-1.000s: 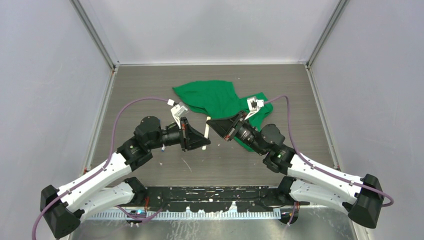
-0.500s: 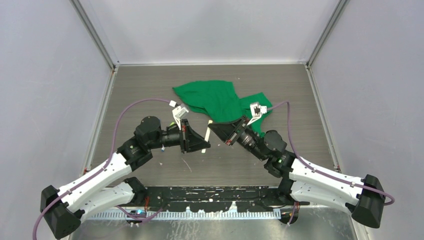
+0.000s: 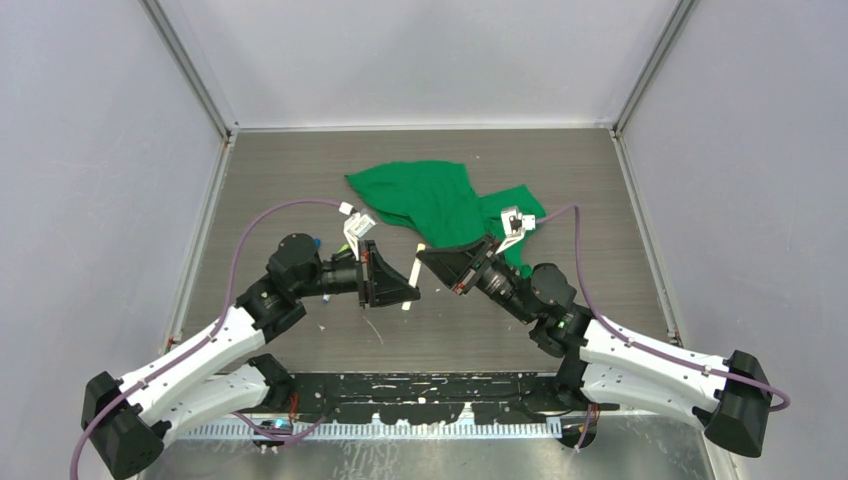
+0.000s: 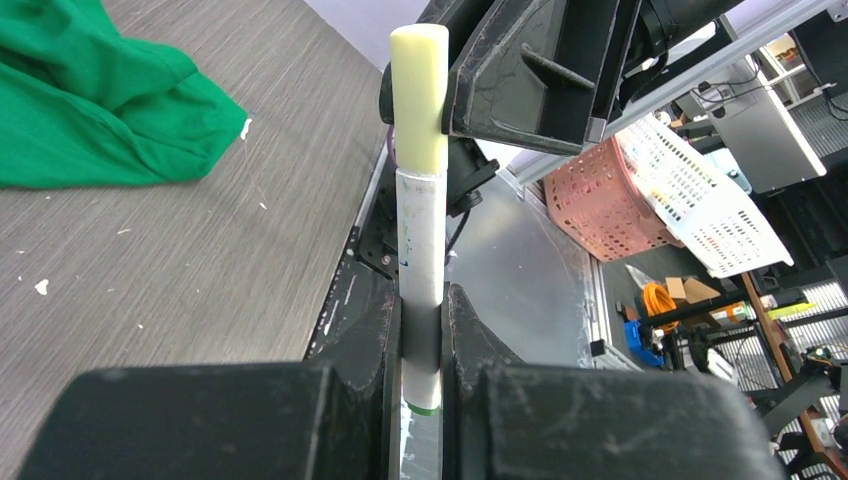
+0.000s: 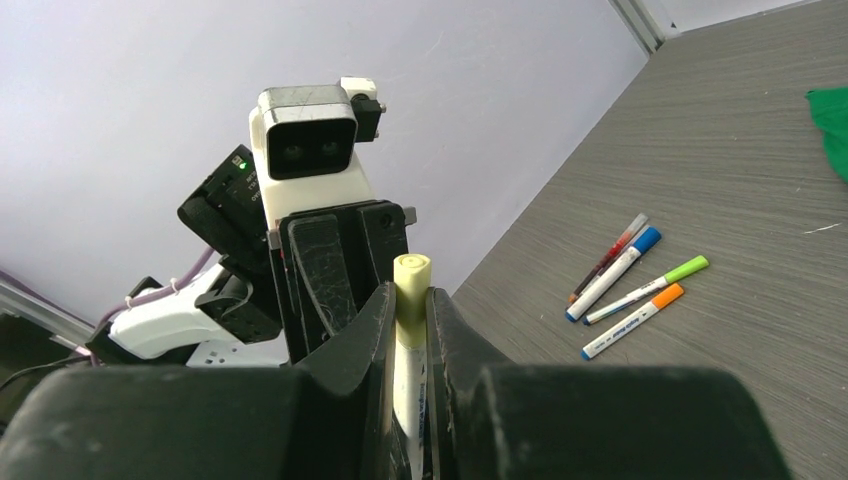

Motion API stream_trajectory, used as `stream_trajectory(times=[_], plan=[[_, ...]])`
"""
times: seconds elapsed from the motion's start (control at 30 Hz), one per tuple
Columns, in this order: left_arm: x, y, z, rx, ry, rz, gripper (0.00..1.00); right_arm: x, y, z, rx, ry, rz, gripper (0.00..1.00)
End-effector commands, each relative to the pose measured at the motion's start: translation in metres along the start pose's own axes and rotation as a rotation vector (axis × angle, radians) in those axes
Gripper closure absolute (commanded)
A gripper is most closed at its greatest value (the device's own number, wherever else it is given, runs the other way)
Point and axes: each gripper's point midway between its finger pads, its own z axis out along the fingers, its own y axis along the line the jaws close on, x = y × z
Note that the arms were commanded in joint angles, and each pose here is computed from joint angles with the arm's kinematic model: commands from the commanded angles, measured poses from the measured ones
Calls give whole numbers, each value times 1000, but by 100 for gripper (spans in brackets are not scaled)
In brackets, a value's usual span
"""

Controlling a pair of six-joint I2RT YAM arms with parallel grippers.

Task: Insert the pens into the pen caps
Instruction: Insert the pen cap onto the pen.

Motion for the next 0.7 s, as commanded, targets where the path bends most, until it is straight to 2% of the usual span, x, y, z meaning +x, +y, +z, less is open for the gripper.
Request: stream_trajectory(times=[0.0,0.67], plan=[[-91,-39,-13,72,-353,224,100,94,-26,-32,41,374,30,99],[-104,-36,-11,92,-390,235,100,124,-33,-48,56,462,84,100]])
